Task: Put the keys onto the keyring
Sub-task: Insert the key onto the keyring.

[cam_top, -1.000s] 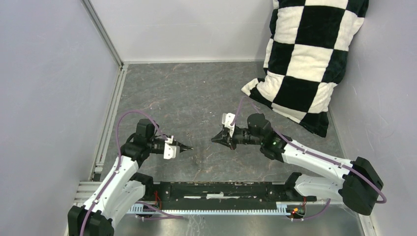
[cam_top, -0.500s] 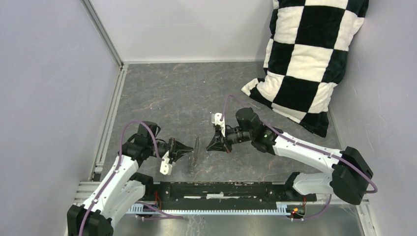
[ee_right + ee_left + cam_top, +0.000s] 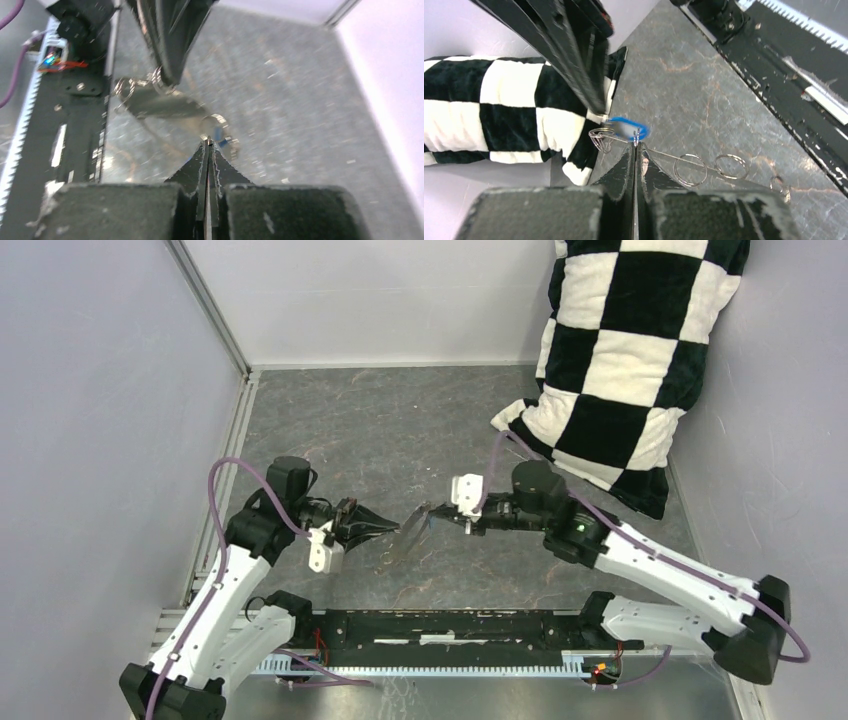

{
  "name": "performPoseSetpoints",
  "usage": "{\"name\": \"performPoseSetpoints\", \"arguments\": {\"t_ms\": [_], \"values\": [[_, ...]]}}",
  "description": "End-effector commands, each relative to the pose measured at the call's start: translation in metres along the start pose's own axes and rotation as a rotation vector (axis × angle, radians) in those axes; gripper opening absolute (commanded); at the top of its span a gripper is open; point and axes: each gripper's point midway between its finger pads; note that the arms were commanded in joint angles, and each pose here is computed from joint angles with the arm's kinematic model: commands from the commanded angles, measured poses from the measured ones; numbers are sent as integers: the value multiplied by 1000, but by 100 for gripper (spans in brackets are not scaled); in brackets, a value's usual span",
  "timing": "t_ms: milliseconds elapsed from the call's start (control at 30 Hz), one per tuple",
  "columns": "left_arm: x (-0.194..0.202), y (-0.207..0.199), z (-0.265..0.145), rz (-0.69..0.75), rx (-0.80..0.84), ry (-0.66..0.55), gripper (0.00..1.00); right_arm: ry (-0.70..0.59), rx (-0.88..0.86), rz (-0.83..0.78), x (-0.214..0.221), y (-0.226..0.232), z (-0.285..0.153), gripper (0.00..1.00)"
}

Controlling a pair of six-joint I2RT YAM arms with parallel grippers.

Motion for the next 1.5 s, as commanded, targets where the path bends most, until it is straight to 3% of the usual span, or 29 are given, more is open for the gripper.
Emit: {"name": "performPoseSetpoints", "arguments": {"t_ms": [0, 167, 367, 833, 1467], "values": [[-33, 19, 2, -110, -10, -127, 2, -167, 155, -221, -80, -23, -33, 1], [-47, 30, 2, -157, -6, -169, 2, -279, 193, -342, -130, -23, -57, 1], [-63, 39, 0, -219, 3, -214, 2, -338, 157, -465, -143, -15, -53, 1], [-74, 43, -1, -259, 14, -239, 2, -332, -1, -647, -110, 27, -16, 1], [-70, 47, -2, -186, -3, -190, 2, -277, -101, -589, -85, 51, -2, 1]]}}
Point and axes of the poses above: each gripper's point midway between its finger pads, its own z axis out along the fingers, its own y axis along the line the jaws close on, x = y × z, and after that the axes turned 9 degrees about z, right-handed
